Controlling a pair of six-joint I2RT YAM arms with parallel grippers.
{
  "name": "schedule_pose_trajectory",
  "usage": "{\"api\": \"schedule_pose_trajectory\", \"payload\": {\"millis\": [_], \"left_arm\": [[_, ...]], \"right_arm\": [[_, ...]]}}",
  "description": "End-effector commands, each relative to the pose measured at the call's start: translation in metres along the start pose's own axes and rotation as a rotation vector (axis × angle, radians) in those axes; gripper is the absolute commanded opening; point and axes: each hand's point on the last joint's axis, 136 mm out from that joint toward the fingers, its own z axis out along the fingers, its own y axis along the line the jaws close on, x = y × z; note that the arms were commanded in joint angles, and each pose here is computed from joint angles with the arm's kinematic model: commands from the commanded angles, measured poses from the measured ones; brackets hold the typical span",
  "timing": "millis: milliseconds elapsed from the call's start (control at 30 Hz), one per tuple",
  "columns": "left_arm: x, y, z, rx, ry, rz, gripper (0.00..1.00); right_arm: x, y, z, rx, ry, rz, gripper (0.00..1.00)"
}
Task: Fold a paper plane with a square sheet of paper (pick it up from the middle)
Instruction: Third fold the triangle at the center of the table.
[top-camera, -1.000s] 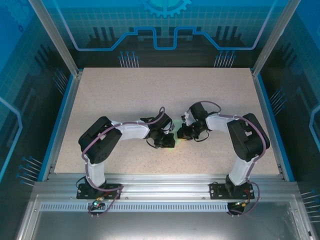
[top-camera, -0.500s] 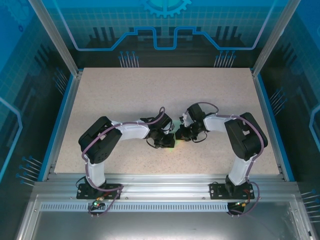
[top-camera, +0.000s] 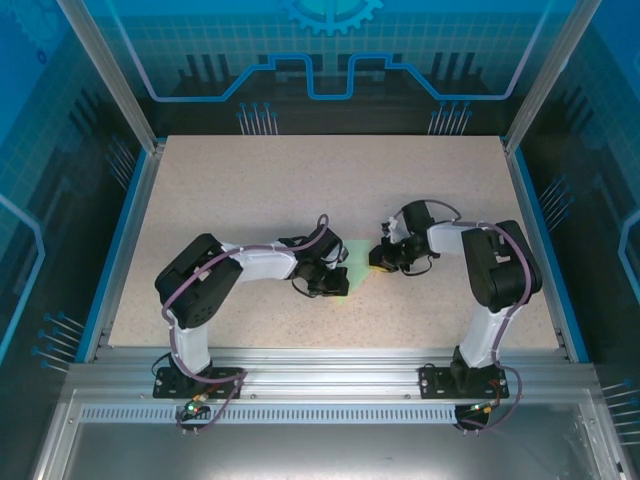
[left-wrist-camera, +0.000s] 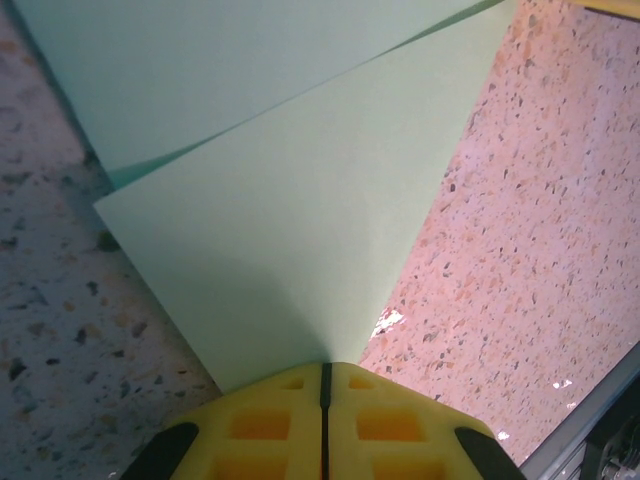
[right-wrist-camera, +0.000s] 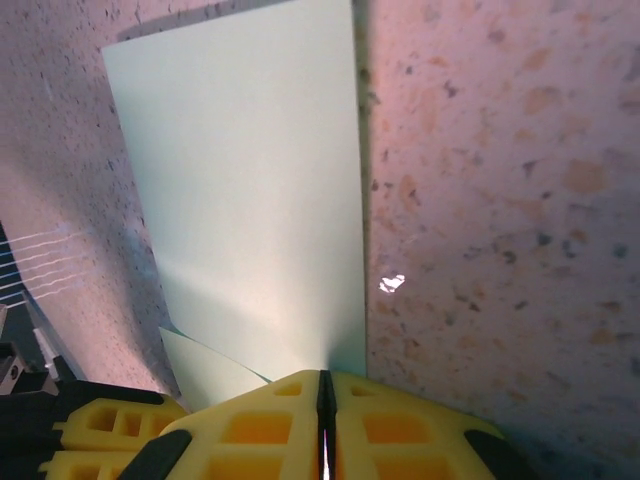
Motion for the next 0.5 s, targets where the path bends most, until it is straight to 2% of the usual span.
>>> {"api": "schedule_pose_trajectory", "payload": {"millis": [0,367,467], "left_arm": [[0.048,0.059,0.018,-0.181,0.144,-0.076,0.08],[0.030,0.023,0.005,-0.094,0.091,-0.030,0.12],[0.018,0.001,-0.005,-0.034,0.047,-0.012,0.18]], "right_arm": [[-0.016,-0.017,-0.007,0.014,-0.035,0.013,0.10],[-0.017,0.009,-0.040,0.004,-0.095,-0.042,0.16],[-0.010,0.014,-0.041,-0.004,-0.096,-0.052,0.23]]}}
